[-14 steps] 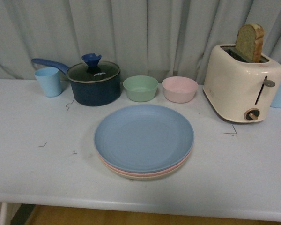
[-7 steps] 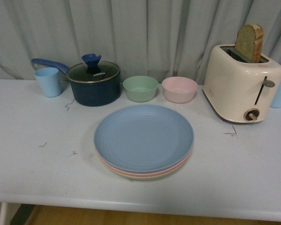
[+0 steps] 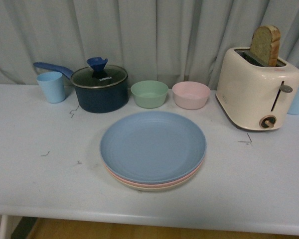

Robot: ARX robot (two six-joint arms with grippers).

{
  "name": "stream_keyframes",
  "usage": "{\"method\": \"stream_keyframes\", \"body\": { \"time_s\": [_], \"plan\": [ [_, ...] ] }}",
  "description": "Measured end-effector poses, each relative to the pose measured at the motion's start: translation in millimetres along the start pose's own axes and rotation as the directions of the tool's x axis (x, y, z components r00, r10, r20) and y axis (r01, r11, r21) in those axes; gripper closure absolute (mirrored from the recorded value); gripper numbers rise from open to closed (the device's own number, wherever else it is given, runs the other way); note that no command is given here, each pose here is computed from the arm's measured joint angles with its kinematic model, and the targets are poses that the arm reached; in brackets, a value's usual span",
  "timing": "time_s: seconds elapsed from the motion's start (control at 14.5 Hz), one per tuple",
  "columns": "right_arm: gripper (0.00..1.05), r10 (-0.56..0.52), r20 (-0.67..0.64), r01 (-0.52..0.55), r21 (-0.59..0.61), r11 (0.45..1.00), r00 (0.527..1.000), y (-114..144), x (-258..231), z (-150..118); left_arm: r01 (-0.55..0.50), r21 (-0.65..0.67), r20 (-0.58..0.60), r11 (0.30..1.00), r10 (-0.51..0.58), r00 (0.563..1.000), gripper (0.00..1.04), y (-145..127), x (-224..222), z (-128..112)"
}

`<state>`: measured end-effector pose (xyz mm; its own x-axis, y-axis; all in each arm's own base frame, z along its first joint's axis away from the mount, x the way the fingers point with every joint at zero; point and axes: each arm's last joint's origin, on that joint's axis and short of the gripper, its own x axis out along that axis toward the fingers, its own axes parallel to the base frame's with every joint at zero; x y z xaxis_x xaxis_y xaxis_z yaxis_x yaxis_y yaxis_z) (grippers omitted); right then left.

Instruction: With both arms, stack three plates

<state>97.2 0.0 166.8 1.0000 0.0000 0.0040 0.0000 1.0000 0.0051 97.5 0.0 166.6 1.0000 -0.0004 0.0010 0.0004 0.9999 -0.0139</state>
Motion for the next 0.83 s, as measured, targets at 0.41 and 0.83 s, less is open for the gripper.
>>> {"method": "stream_keyframes", "body": {
  "time_s": [0.41,0.83],
  "plan": [
    [0.06,0.0,0.0,0.0,0.0,1.0,1.0,0.0,0.0,0.0,0.0,0.0,0.0,1.0,0.0,1.0,0.07,0.0,0.0,0.0],
    [0.06,0.0,0.0,0.0,0.0,1.0,1.0,0.0,0.0,0.0,0.0,0.0,0.0,1.0,0.0,1.0,0.07,0.0,0.0,0.0]
  ]
}}
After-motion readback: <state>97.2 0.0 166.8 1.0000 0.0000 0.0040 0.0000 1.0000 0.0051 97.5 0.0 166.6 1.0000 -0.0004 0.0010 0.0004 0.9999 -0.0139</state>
